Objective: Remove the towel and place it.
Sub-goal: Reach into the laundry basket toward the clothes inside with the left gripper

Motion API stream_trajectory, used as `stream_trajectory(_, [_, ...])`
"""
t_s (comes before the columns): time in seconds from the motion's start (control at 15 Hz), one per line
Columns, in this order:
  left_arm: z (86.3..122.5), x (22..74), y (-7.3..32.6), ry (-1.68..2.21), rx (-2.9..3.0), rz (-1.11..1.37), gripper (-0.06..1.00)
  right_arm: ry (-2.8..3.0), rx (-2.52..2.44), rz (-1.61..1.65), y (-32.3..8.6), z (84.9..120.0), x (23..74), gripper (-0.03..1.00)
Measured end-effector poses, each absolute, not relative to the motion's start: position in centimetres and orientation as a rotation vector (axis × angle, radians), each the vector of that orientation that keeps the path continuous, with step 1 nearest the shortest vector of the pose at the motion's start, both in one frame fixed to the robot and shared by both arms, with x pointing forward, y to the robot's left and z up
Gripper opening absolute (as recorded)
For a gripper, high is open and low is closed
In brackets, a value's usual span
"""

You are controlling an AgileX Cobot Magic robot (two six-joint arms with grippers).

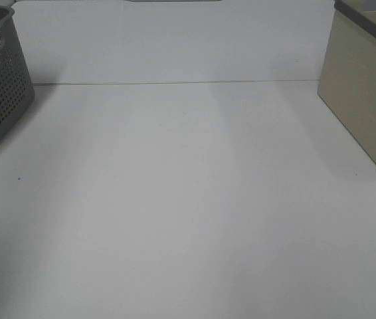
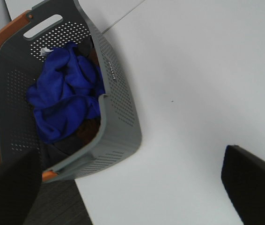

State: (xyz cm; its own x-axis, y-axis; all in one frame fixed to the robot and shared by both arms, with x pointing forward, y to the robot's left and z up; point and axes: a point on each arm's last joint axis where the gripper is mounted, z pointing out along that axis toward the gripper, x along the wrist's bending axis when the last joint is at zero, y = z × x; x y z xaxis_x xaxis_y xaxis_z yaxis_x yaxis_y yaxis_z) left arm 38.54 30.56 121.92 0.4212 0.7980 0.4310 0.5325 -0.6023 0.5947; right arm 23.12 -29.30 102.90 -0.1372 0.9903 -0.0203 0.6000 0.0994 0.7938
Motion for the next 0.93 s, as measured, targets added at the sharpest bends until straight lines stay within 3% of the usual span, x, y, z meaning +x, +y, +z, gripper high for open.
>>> stream_trajectory(0.47, [119.7, 56.4, 36.3, 1.071, 2.789, 1.006, 0.98, 1.805, 1.556, 0.871, -29.3, 102.9, 23.1, 0.85])
stream_trajectory(0.93, [110.7, 63.8, 45.3, 1.075, 2.934, 0.711, 0.97, 1.805, 1.556, 0.871, -29.3, 102.9, 23.1, 0.85])
